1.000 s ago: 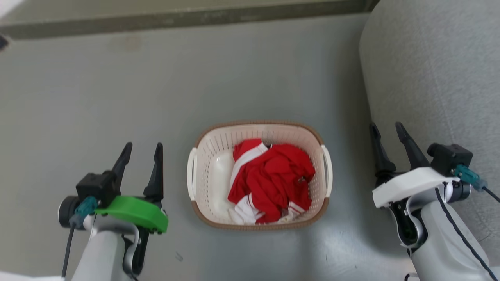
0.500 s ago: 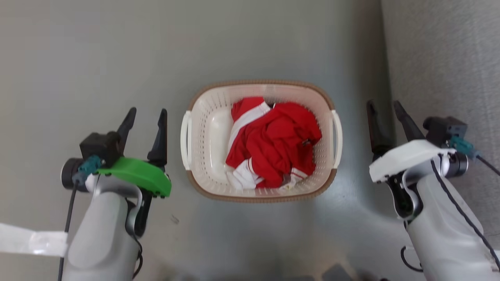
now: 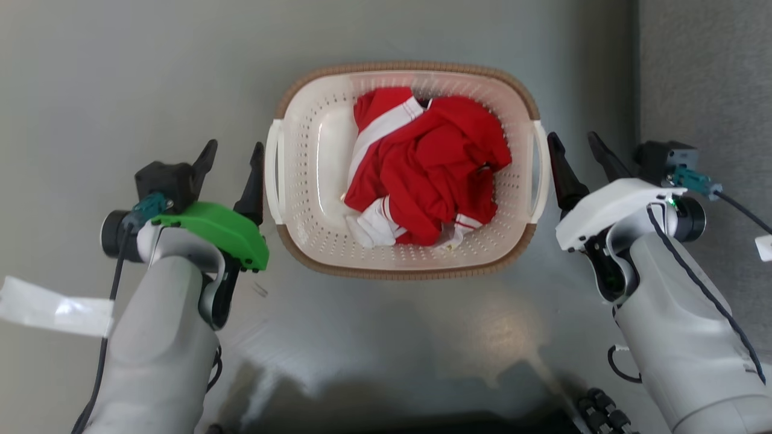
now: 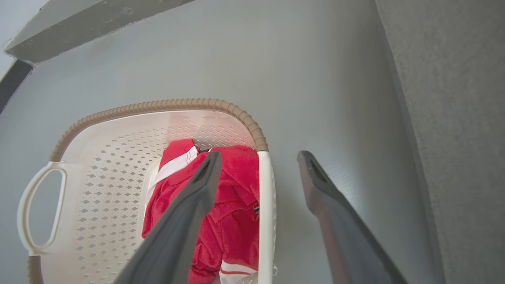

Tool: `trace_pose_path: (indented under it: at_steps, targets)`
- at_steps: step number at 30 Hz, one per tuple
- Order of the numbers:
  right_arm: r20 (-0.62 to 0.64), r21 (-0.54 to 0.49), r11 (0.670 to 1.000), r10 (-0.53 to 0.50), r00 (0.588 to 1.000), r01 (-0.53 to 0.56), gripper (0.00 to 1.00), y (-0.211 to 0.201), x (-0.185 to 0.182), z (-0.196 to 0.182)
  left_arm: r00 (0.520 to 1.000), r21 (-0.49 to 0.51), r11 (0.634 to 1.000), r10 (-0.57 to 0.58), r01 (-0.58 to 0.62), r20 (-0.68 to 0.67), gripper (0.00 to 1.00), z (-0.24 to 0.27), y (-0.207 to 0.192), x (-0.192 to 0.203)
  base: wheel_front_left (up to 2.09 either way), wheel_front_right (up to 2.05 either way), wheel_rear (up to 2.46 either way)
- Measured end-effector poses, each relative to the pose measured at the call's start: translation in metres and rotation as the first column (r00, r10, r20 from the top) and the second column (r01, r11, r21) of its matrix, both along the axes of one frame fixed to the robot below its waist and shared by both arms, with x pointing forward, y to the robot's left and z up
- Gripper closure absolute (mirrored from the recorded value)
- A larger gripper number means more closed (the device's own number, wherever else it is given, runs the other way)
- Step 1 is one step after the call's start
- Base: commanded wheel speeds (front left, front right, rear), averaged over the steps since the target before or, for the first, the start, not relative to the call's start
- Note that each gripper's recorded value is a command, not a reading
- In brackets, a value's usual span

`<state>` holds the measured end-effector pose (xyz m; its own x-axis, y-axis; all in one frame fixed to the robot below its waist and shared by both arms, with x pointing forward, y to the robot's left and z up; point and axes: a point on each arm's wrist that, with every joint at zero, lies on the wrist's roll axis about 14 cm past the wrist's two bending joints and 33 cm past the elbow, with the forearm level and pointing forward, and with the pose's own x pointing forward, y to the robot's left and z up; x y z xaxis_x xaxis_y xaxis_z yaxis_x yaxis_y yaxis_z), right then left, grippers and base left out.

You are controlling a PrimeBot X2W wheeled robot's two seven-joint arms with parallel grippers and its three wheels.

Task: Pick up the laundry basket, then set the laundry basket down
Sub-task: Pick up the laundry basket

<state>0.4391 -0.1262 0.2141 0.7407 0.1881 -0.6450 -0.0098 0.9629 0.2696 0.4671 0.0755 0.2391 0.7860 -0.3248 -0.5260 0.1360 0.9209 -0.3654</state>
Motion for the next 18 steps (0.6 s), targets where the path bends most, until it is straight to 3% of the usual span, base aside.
trace_pose_path:
  at_steps: [18]
  targets:
    - [-0.24,0.007,0.997,0.079,0.967,-0.079,0.0,0.016,-0.021,-0.077,0.97,-0.058,0.996,-0.085,0.073,-0.228,0.0,-0.072,-0.028,-0.019,0.0,0.0,0.0]
